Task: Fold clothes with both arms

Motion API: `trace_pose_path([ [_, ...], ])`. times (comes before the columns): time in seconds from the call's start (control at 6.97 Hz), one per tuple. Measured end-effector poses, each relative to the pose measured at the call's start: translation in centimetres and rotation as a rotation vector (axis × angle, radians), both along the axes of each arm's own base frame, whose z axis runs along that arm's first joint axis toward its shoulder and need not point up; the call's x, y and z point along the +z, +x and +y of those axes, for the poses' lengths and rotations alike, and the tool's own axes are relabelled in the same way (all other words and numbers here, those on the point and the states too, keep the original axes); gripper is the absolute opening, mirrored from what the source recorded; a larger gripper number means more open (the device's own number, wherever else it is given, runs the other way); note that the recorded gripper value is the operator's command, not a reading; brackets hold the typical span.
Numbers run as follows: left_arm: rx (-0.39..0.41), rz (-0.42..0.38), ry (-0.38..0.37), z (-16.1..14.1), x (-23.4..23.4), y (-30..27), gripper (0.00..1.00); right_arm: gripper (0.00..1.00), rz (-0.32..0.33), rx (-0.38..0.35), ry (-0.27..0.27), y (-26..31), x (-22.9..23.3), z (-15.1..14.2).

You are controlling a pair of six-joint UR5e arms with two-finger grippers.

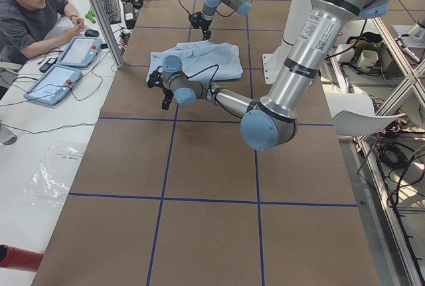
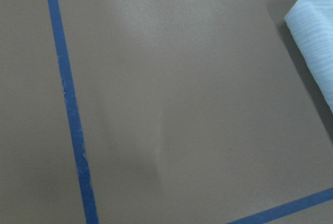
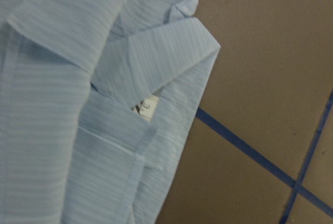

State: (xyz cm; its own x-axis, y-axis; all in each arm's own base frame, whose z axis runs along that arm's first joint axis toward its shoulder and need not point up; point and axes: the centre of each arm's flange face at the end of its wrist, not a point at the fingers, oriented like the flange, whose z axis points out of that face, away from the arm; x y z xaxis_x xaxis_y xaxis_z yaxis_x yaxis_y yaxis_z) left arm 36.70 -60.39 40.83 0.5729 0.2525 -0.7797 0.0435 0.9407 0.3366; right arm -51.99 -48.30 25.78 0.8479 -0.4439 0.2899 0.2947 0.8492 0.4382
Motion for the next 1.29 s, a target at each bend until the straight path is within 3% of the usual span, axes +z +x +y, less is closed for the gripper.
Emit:
trace_pose_path([
  [0.29,0.001,0.005,0.002,0.1,-0.3,0.0,1.0,1.0,-0.015,0.05,-0.03,-5.0,-4.0,-2.4],
  [0.72,0.001,0.011,0.005,0.2,-0.7,-0.1,1.0,1.0,-0.021,0.066,-0.032,-9.4,-2.5,-4.4],
  [1.29,0.001,0.01,0.005,0.2,-0.7,-0.1,1.0,1.0,0.015,0.062,-0.02,-9.7,-1.2,-4.7],
])
